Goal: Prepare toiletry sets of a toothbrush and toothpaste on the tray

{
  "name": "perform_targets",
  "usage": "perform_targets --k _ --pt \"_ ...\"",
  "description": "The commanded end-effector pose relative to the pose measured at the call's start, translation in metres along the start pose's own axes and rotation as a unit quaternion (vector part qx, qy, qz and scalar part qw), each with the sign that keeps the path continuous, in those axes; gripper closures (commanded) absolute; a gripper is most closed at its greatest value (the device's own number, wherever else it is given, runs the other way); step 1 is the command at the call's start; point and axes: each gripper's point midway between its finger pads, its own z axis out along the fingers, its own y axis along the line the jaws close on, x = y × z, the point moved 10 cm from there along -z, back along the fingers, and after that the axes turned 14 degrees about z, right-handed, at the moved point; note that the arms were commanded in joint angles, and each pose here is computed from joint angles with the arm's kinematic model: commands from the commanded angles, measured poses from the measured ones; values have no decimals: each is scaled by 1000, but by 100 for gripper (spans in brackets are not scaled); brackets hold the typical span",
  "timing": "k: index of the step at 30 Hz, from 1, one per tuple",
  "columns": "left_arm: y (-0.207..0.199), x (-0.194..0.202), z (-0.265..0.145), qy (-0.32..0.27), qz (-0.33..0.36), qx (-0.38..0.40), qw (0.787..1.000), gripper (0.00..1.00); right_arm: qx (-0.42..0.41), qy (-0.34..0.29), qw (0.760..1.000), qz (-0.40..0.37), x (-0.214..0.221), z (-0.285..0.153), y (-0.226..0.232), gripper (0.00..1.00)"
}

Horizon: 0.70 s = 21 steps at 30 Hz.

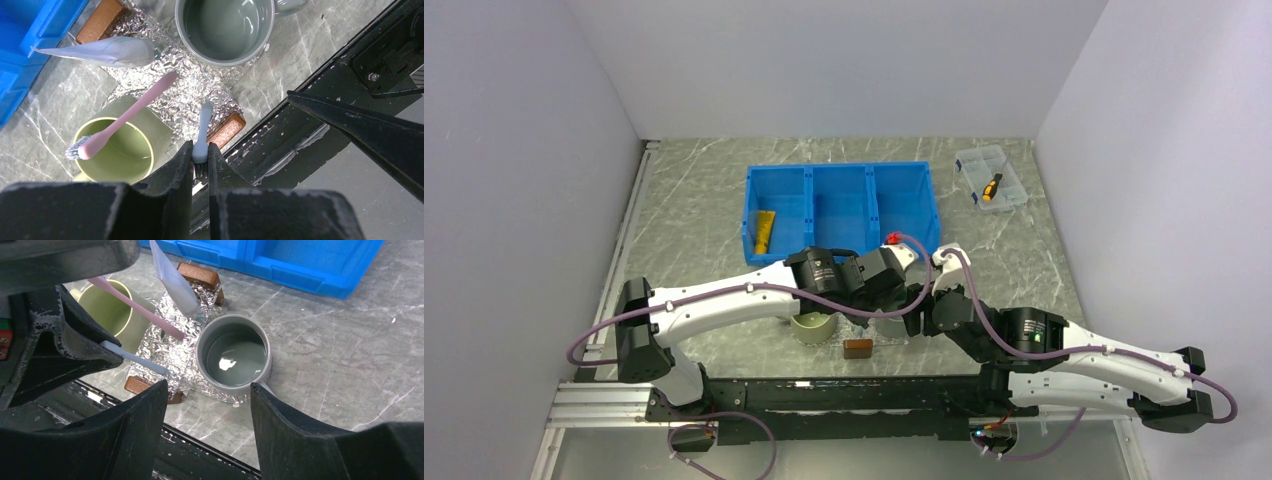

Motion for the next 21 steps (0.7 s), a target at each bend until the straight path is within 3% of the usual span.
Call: perform_targets --k 1,21 --pt "-1 5 8 31 22 -12 999 84 -5 -9 1000 16 -3 -2 1 36" --pt "-1 -2 16 30 28 -28 999 83 -3 -9 1000 20 -2 -4 -3 36"
